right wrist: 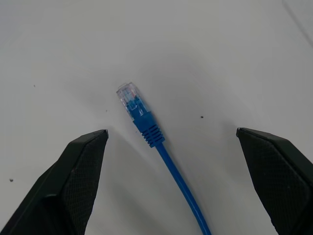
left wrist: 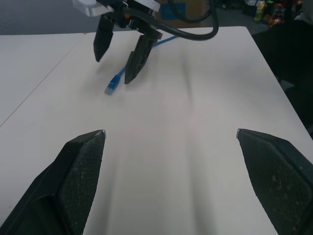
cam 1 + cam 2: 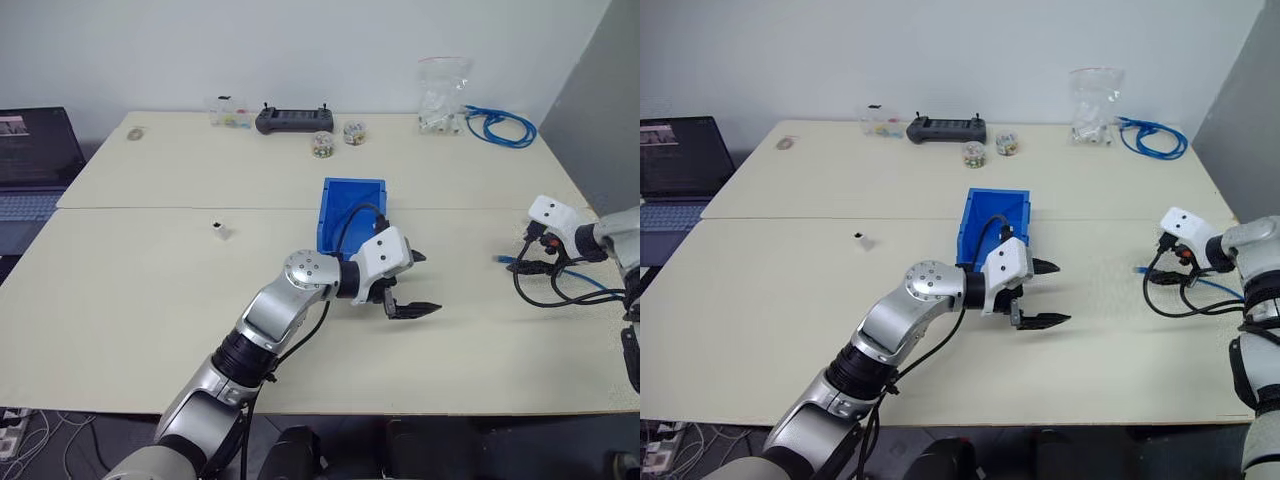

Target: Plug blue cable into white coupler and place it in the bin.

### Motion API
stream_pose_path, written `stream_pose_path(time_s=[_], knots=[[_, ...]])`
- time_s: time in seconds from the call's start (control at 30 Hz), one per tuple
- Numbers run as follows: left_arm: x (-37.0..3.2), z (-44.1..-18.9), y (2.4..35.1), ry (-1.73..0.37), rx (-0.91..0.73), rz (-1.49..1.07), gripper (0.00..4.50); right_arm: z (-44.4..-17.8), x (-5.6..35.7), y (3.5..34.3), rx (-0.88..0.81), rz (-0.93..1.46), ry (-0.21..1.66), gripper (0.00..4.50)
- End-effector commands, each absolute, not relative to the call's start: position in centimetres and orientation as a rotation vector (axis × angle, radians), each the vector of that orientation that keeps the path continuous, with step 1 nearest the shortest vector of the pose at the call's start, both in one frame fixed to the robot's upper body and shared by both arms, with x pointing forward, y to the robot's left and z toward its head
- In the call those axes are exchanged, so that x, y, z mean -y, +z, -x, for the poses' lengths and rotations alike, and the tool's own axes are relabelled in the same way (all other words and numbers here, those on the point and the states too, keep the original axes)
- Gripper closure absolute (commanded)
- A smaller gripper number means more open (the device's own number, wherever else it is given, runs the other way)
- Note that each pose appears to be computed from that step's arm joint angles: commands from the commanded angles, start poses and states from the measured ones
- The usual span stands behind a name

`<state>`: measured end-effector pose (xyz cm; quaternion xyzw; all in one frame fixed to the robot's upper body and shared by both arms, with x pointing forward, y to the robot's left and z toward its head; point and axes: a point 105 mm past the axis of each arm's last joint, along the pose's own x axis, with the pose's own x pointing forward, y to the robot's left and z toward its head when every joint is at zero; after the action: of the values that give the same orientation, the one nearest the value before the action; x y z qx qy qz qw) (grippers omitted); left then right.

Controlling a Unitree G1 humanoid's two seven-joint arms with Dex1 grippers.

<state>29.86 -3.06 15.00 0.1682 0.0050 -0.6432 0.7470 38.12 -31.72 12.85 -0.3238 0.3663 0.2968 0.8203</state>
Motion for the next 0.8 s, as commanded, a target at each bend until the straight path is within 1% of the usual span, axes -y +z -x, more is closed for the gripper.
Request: stream_pose_path(time_s=[0.03,0.07,0.13,0.17,0.33,0.43,0.47,0.5,0.57,0.63,0.73,0.8], knots=[[2.9,-30.2,16.2,-1.388,0.034,-0.391,0.00,-37.9,32.2,13.2,-0.831,0.667,0.626,0.87],[2.8,-30.2,16.2,-1.387,0.033,-0.395,0.00,-37.8,32.1,13.2,-0.838,0.659,0.631,1.19],[2.7,-30.2,16.1,-1.388,0.030,-0.409,0.00,-37.8,32.0,13.1,-0.849,0.649,0.637,1.64],[2.6,-30.2,16.0,-1.388,0.030,-0.412,0.00,-37.7,32.0,13.0,-0.853,0.643,0.638,2.00],[2.6,-30.2,16.0,-1.391,0.029,-0.420,0.00,-37.5,32.0,13.0,-0.864,0.628,0.651,3.30],[2.6,-30.2,15.9,-1.393,0.027,-0.423,0.00,-37.5,31.8,13.0,-0.849,0.641,0.672,4.13],[2.5,-30.2,15.9,-1.393,0.025,-0.424,0.00,-37.6,31.7,13.1,-0.836,0.657,0.679,4.34],[2.3,-30.1,15.7,-1.400,0.016,-0.430,0.00,-37.8,31.4,13.4,-0.800,0.686,0.697,4.48],[1.7,-29.8,15.2,-1.418,-0.002,-0.448,0.00,-38.2,30.4,14.2,-0.740,0.711,0.752,4.48],[0.5,-29.4,14.6,-1.428,-0.032,-0.466,0.00,-38.0,29.4,14.7,-0.716,0.752,0.840,4.48],[-2.1,-28.8,13.6,-1.429,-0.081,-0.514,0.00,-37.3,27.4,15.6,-0.679,0.805,1.019,4.48],[-4.2,-28.3,13.1,-1.411,-0.111,-0.536,0.00,-36.3,25.4,16.0,-0.636,0.849,1.163,4.48]])
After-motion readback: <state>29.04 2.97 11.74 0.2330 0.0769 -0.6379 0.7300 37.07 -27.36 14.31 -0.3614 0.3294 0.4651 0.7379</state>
